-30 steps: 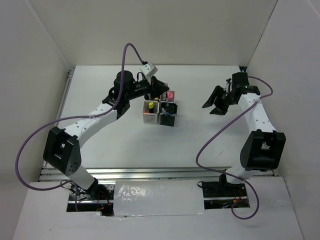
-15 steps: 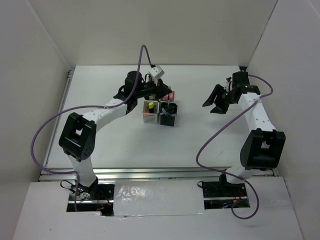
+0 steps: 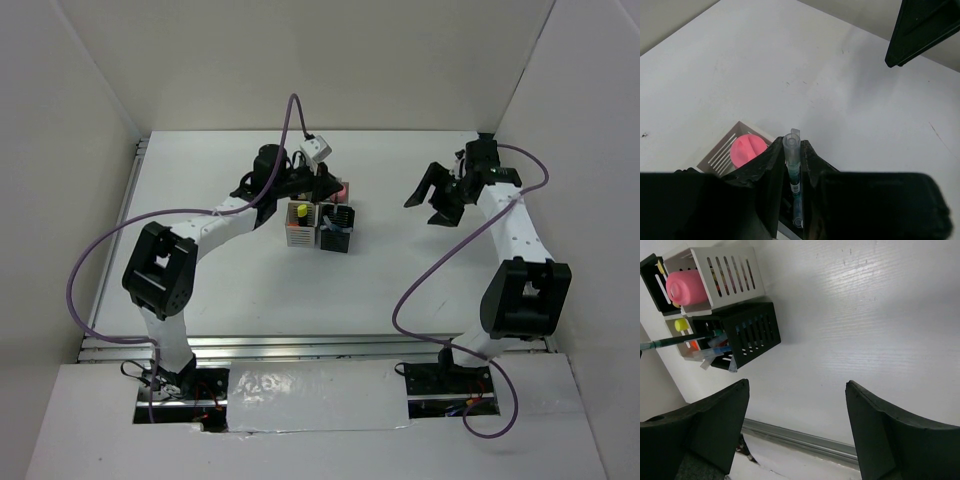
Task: Sort the stationery into containers
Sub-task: Place the pen in the storage box, then reset both arms
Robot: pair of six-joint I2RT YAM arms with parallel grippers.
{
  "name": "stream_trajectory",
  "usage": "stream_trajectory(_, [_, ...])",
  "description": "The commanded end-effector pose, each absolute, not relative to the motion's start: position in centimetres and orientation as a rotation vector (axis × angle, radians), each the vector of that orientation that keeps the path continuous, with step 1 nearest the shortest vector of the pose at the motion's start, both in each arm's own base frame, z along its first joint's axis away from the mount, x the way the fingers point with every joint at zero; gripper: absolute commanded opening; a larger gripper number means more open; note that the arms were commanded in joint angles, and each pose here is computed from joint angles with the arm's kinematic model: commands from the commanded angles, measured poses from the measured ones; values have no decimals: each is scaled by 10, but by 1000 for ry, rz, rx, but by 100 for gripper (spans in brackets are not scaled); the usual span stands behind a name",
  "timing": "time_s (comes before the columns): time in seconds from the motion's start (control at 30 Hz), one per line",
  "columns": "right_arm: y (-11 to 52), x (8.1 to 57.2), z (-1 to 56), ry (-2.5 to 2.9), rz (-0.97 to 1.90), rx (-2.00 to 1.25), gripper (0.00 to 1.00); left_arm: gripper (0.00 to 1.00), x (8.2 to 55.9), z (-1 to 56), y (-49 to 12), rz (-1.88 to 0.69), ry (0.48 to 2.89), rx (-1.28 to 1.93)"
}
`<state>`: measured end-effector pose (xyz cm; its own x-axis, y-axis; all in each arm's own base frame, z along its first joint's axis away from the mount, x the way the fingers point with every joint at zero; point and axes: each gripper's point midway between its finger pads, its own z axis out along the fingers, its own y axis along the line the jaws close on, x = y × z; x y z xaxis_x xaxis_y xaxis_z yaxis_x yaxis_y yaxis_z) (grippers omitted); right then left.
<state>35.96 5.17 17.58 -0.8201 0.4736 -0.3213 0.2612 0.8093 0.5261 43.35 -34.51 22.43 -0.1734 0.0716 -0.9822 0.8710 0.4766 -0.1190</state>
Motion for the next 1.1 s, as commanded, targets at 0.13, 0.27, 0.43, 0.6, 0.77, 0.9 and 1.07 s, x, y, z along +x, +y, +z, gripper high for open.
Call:
stream_trajectory(0.13, [46, 373, 191, 2506, 598, 528, 87, 35, 432, 229, -349, -891, 1549, 865])
stream_trajectory(0.27, [45, 373, 193, 2503, 584, 531, 95, 36, 429, 230, -351, -897, 1558, 862])
stream_trajectory(0.43, [46, 373, 196, 2502, 596, 522, 96, 42, 426, 231, -351, -891, 1562, 860])
stream_trajectory(0.6, [50, 372, 210, 2467, 624, 410, 97, 75, 438, 285, -342, -844, 1499, 795])
stream_trajectory(0.77, [48, 372, 243, 2360, 572, 198, 97, 99, 455, 365, -313, -742, 1628, 636])
stream_trajectory(0.9, [29, 370, 278, 2216, 386, 54, 98, 99, 452, 378, -247, -675, 1853, 562])
stream_trajectory(1.07, [-5, 363, 274, 2140, 173, 13, 100, 99, 446, 276, -112, -544, 2172, 169])
